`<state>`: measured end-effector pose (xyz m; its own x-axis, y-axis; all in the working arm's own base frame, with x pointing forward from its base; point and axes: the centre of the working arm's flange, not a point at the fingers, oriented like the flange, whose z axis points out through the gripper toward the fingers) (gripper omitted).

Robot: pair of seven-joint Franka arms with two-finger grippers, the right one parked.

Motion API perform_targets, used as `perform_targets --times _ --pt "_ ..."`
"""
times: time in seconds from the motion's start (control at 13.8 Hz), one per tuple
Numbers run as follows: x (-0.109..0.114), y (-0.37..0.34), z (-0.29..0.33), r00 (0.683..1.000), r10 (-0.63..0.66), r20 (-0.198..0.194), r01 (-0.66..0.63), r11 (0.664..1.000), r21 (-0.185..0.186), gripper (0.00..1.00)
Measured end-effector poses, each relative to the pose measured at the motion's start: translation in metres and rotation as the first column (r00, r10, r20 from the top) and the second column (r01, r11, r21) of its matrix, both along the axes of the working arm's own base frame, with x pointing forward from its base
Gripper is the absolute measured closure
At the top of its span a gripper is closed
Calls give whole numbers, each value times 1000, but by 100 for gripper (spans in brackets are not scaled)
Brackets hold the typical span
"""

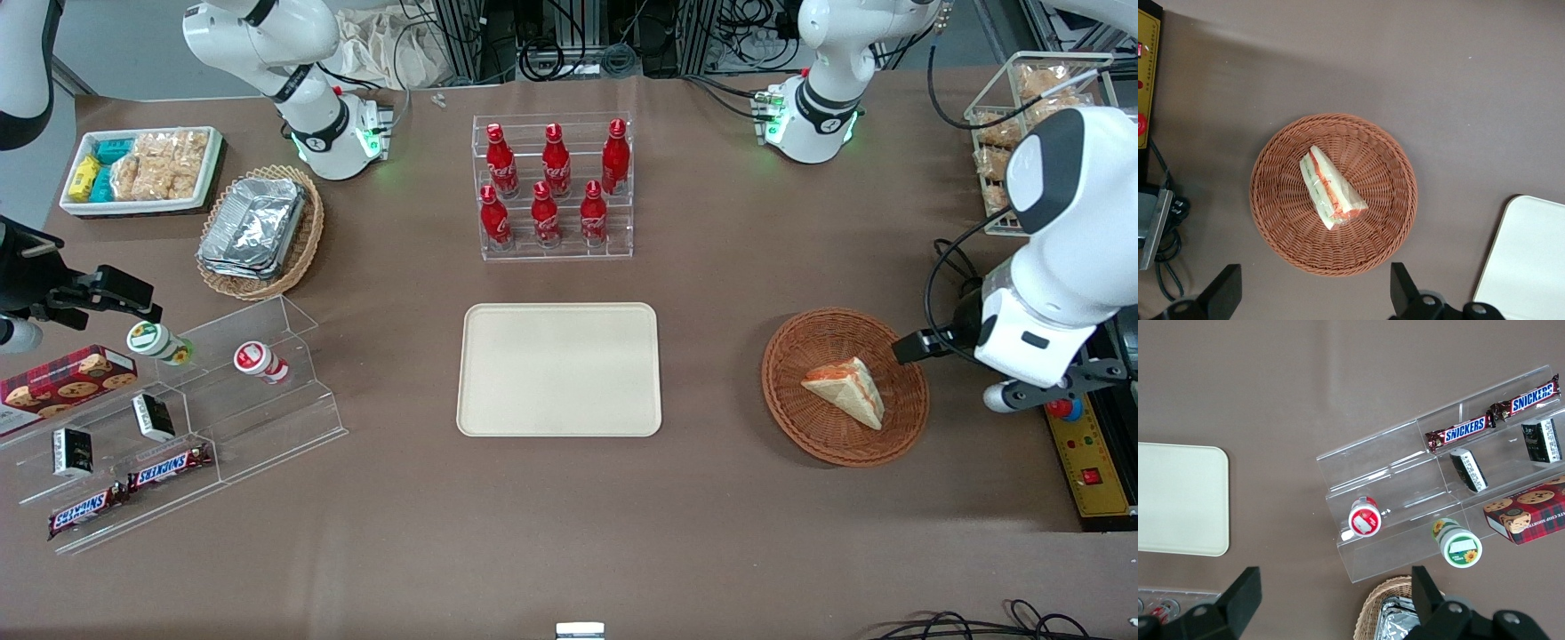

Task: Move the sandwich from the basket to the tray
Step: 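Move the left gripper over the sandwich in the wicker basket, then lower the open left gripper around the sandwich and close it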

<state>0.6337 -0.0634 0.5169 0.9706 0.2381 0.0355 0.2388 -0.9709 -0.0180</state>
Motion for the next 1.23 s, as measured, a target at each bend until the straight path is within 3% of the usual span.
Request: perform_targets --times 0.36,0.58,0.94,1.09,1.23 --pt "3 0 -5 1000 -1 -9 1 1000 -4 0" --pt "4 6 -15 999 28 -36 -29 1000 -2 0" --pt "-1 7 -61 946 310 -94 -309 951 31 0" --pt "-5 3 -84 927 369 -73 -368 930 28 0" --pt "-13 1 -112 916 401 -21 -400 916 13 0"
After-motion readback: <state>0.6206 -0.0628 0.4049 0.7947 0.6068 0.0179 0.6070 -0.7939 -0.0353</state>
